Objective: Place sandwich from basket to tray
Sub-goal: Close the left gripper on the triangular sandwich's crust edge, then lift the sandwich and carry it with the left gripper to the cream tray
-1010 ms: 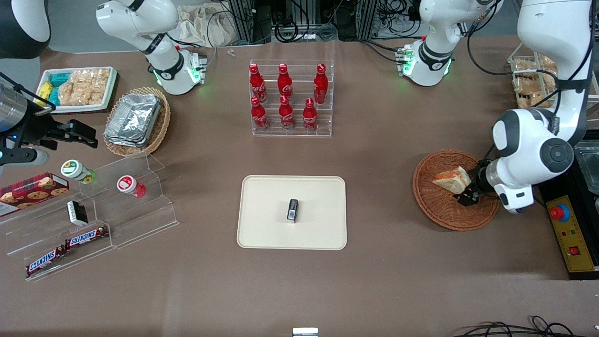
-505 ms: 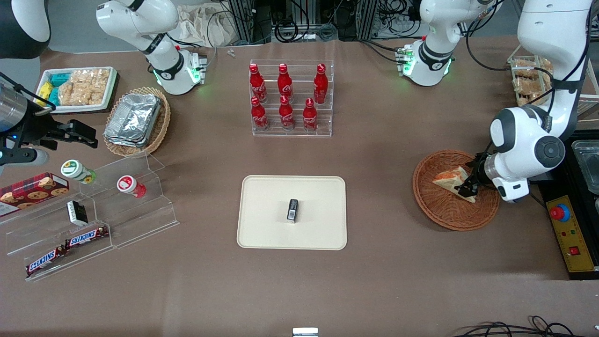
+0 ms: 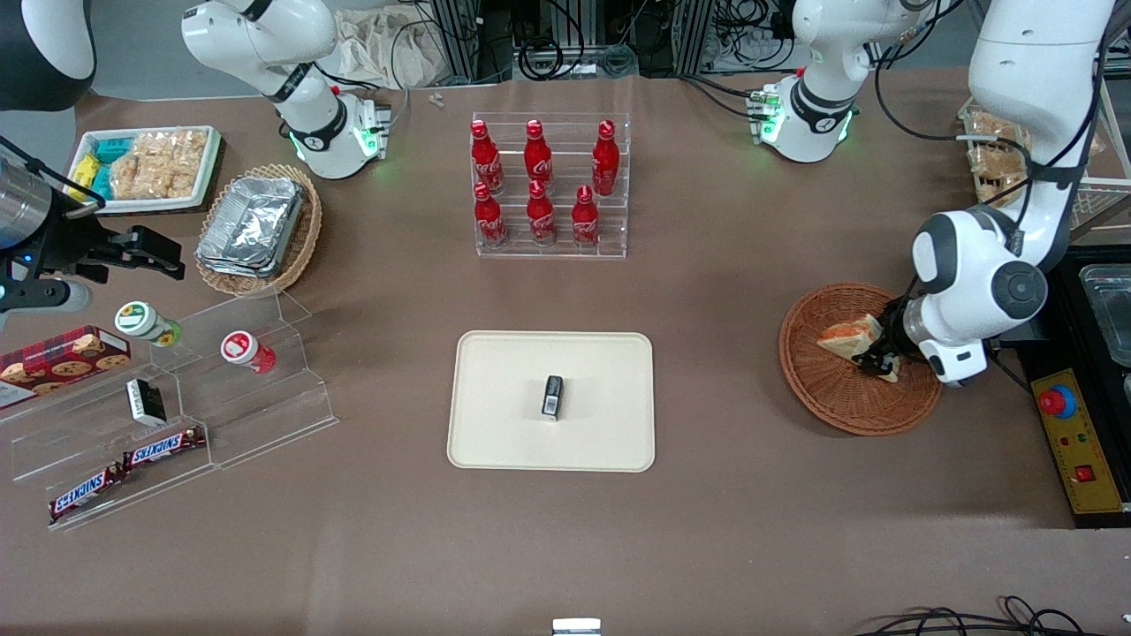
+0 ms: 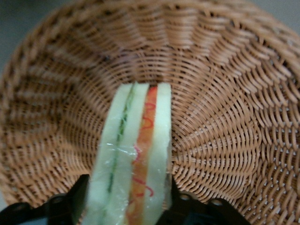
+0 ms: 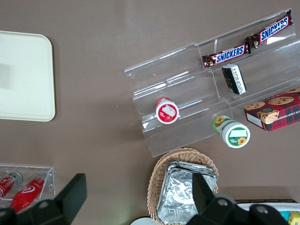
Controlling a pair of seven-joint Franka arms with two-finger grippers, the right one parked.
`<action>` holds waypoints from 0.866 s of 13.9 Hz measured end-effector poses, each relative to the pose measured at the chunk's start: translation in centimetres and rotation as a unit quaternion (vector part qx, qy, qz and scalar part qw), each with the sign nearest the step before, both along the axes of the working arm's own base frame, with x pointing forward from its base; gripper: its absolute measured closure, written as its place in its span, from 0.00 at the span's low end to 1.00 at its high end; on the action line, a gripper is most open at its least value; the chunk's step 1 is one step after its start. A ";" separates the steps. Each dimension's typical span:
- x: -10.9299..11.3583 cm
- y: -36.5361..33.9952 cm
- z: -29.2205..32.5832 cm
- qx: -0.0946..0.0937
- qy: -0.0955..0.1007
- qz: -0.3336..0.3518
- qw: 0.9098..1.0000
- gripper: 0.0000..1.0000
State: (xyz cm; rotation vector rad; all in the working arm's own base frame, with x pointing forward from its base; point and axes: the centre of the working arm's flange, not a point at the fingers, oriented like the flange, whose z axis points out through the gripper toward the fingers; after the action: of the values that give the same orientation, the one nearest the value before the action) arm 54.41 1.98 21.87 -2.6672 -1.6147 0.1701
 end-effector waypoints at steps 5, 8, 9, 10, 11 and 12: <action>0.8 -0.5 1.6 0.002 -0.015 0.000 1.000 0.63; 2.7 -1.0 6.4 0.008 -0.004 -0.014 1.000 0.65; 3.8 -1.7 8.9 0.008 -0.002 -0.022 1.000 0.67; 4.9 -2.7 11.6 0.008 -0.001 -0.033 0.999 0.74; 5.8 -3.8 14.3 0.007 0.003 -0.053 0.999 0.79; 6.5 -5.0 17.2 0.004 0.006 -0.081 0.997 0.79</action>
State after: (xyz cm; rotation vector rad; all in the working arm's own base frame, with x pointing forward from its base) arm 60.91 -3.02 39.04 -2.7701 -1.3831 0.1750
